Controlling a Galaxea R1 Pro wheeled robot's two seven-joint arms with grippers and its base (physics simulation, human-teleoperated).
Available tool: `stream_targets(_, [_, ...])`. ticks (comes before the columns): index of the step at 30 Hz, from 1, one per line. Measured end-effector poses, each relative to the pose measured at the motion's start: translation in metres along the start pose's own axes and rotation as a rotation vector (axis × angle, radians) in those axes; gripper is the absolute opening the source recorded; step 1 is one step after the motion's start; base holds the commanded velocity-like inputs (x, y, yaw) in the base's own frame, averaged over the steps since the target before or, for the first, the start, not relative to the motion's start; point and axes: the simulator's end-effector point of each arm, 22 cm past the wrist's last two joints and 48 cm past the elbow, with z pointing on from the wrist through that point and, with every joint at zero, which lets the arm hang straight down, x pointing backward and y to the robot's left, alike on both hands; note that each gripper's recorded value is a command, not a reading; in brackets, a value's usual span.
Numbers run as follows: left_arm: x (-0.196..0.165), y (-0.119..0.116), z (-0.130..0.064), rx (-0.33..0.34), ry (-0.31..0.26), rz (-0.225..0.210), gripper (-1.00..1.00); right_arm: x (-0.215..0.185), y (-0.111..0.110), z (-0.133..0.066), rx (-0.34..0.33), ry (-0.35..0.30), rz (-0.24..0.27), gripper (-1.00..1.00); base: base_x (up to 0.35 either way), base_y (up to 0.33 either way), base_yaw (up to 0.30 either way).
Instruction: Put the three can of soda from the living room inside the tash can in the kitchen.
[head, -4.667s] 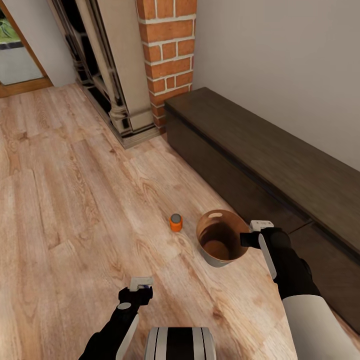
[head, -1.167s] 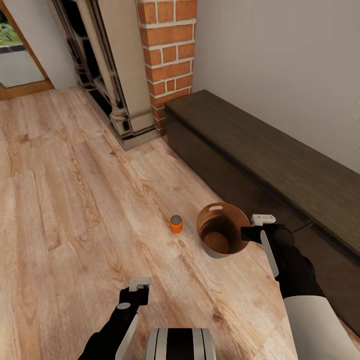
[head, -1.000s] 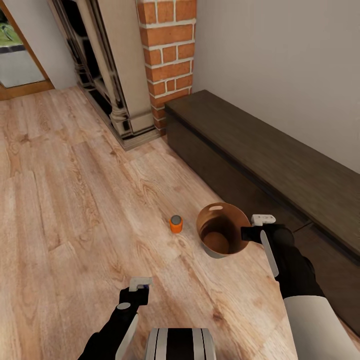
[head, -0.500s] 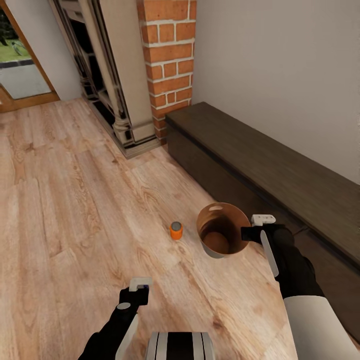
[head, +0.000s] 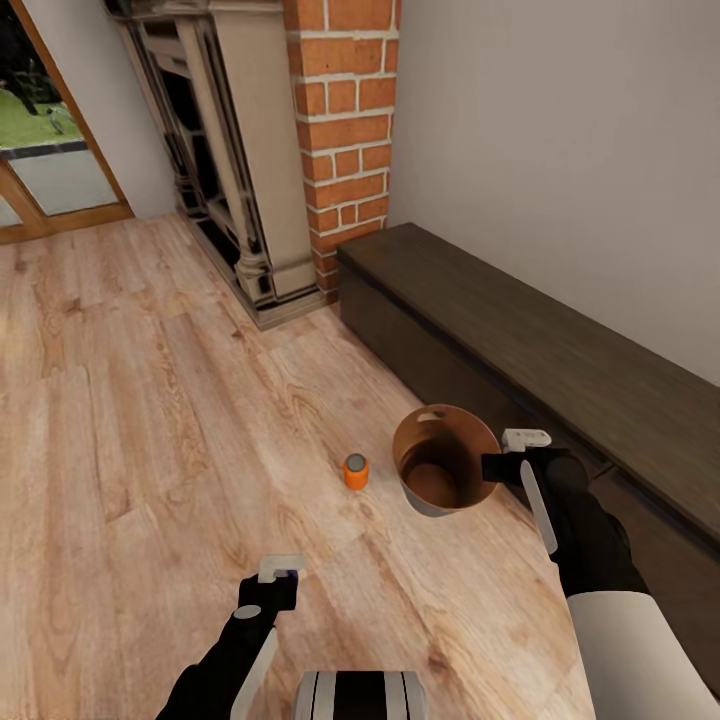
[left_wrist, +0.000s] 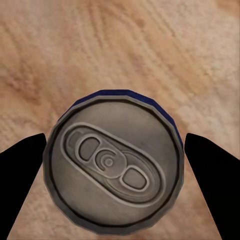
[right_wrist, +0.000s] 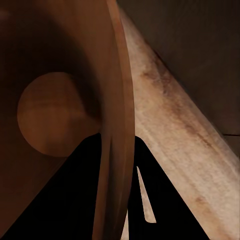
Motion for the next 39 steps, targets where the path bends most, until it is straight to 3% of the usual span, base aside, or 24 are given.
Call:
stream_targets(5, [0.000, 0.000, 0.000, 0.000, 0.000, 0.000, -1.00, 0.000, -0.002, 0.000, 0.009, 0.001, -0.005, -1.00, 0.000, 0.000, 0.014])
stream_targets(39, [-0.046, 0.003, -0.051, 0.000, 0.000, 0.001, -1.00, -0.046, -0.002, -0.051, 0.004, 0.001, -0.002, -1.00, 0.000, 0.000, 0.000])
